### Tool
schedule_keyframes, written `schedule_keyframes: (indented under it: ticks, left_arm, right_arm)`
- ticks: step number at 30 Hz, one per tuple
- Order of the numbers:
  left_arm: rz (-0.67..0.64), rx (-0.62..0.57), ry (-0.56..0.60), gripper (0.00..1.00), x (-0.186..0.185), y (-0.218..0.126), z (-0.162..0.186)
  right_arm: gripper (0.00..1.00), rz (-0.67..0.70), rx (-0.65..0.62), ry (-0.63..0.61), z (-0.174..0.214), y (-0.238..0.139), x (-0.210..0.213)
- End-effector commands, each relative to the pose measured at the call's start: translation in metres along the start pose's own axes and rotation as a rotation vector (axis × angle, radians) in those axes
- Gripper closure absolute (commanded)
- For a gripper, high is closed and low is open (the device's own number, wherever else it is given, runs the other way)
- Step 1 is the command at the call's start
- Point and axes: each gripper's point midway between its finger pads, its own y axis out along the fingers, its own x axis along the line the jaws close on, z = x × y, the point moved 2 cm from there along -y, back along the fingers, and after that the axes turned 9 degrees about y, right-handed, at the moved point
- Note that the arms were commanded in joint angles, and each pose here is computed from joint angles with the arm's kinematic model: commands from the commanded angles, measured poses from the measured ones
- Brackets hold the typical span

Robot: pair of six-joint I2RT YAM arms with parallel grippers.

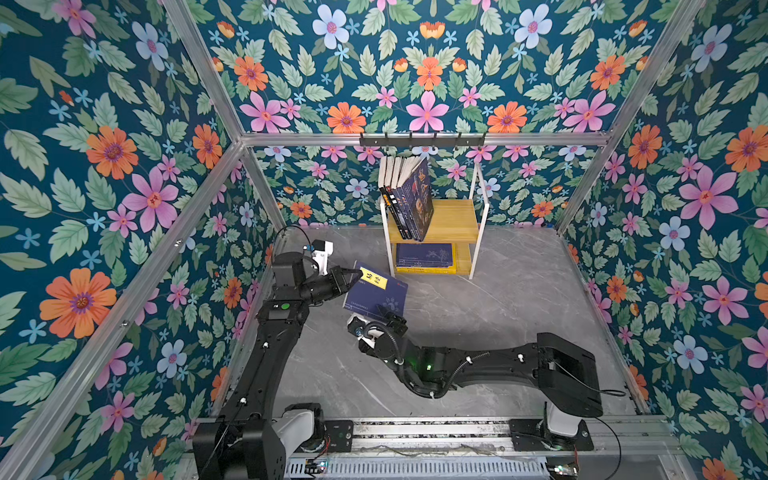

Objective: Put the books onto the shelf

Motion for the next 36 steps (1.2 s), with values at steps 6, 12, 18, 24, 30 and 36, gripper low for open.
schedule_keyframes:
  ticks: [6,12,18,24,30,36]
  left_arm:
    - [0.031,-0.038,-0.020,1.00,-0.006,-0.003,-0.007]
    - [0.056,-0.047,-0.007,0.91,-0.012,-0.003,-0.011]
    - [0.028,-0.052,0.007,0.48,-0.003,-0.003,-0.011]
    - [0.046,-0.067,0.042,0.45,-0.004,-0.002,-0.014]
    - [0.053,-0.064,0.119,0.36,-0.006,-0.003,-0.013]
    - [0.088,-0.038,0.202,0.27,-0.016,-0.006,-0.011]
  right_arm:
    - [0.45,0.115,-0.038,0.162,0.002,0.017,-0.034]
    - [0.98,0.129,-0.049,0.189,0.003,0.028,-0.039]
    - [1.00,0.075,-0.045,0.169,0.010,0.025,-0.029]
    - [1.00,0.110,-0.056,0.242,0.029,0.008,-0.042]
    - [1.00,0.127,-0.067,0.295,0.042,-0.012,-0.057]
    - [1.00,0.121,-0.045,0.328,0.060,-0.028,-0.064]
